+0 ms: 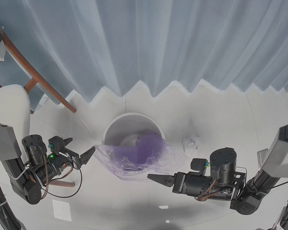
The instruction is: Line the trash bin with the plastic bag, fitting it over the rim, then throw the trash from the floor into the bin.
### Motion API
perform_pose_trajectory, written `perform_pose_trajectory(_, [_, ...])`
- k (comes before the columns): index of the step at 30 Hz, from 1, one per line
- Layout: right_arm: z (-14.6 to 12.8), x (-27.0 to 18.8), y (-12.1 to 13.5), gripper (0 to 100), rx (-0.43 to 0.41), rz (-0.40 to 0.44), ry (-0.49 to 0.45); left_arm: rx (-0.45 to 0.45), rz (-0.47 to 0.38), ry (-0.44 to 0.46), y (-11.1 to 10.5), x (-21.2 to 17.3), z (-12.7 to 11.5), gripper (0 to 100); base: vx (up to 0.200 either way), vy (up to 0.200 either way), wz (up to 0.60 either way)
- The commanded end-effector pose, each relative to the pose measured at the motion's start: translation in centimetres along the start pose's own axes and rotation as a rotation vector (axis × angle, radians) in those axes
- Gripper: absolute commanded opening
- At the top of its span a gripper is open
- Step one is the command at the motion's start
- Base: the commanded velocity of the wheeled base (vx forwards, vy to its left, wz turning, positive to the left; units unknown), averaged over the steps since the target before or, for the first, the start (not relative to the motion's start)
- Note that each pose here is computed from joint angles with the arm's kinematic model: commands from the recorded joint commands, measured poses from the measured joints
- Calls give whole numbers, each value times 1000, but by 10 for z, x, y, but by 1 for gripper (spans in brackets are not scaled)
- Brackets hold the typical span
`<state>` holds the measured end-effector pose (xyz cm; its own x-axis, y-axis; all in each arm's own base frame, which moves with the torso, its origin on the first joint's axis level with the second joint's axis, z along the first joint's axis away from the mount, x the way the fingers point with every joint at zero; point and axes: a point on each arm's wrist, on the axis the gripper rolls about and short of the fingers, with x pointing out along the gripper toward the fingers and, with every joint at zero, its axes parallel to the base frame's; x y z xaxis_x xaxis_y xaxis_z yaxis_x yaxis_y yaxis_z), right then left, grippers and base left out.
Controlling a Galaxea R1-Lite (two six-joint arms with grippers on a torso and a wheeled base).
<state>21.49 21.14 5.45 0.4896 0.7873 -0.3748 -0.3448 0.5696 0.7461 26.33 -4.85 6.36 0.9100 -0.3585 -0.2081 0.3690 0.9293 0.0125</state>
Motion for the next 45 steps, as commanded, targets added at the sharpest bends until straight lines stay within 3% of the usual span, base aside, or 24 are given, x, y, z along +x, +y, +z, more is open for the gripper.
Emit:
perform_pose_trajectory(1, [-25, 21, 6, 100, 47, -9, 64, -3, 17, 6, 0, -12, 1, 100, 0, 0, 0])
perform_pose_trajectory(7, [-38, 58, -4, 100, 91, -93, 10, -16, 44, 42, 5, -19, -6, 100, 0, 0, 0])
perform_pose_trajectory(10, [-34, 74, -7, 100, 93, -94, -19, -18, 38, 52, 4, -23, -7, 100, 0, 0, 0])
perform_pose_trajectory(18, [-1, 82, 5, 100, 103, -102, -121, -11, 4, 67, -6, -34, -7, 100, 0, 0, 0])
perform_pose_trajectory(29, [35, 86, -4, 100, 93, -126, -237, -11, -40, 57, -13, -44, -4, 100, 0, 0, 0])
perform_pose_trajectory(30, [35, 86, -5, 0, 90, -132, -241, -12, -40, 56, -13, -45, -4, 100, 0, 0, 0])
perform_pose_trajectory(37, [36, 87, -2, 0, 63, -125, -249, -113, -24, -53, -13, -58, 19, 100, 0, 0, 0])
perform_pose_trajectory(45, [50, 90, 11, 0, 52, -73, -287, -95, -29, -118, -8, -44, 31, 100, 75, 0, 0])
